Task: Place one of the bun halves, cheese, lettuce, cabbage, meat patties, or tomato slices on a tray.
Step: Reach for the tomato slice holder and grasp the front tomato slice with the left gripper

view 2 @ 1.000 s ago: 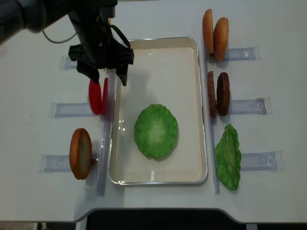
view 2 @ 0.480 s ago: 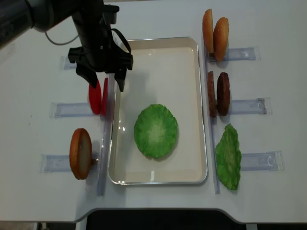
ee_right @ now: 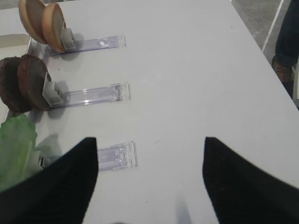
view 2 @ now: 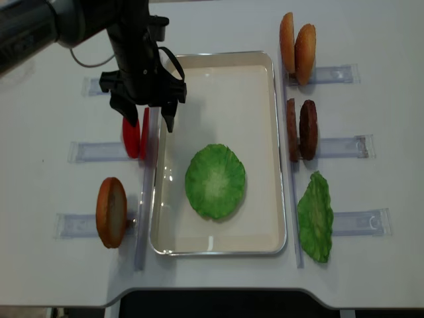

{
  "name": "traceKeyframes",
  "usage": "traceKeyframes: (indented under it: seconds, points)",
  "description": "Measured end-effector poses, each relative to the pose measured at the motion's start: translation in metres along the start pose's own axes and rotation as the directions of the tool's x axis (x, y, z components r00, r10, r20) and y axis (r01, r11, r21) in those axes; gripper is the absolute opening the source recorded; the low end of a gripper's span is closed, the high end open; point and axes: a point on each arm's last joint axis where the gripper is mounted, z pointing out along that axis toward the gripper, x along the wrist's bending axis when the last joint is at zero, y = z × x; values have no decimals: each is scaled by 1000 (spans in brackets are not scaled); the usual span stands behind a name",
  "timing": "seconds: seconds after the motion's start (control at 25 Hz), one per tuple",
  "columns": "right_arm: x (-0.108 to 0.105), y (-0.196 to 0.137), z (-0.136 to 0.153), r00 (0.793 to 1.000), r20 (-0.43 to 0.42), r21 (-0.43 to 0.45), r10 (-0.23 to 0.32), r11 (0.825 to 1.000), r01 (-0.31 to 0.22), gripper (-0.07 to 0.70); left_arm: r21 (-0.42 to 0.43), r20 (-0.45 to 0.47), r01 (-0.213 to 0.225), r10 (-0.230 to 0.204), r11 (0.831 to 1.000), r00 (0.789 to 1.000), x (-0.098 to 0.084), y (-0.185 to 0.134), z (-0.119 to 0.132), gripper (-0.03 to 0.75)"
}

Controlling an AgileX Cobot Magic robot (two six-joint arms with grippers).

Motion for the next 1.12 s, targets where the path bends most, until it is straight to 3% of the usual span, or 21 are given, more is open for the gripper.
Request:
traceKeyframes:
  seconds: [0.6, 1.12]
  points:
    - [0, 0, 0, 1000, 0, 0, 0, 1000, 0, 458, 42, -13, -27, 27, 999, 1000, -4, 4, 20, 615]
    - [0, 0, 0, 1000, 0, 0, 0, 1000, 0, 458, 71, -59, -47, 51, 996, 997, 1, 1, 20, 391]
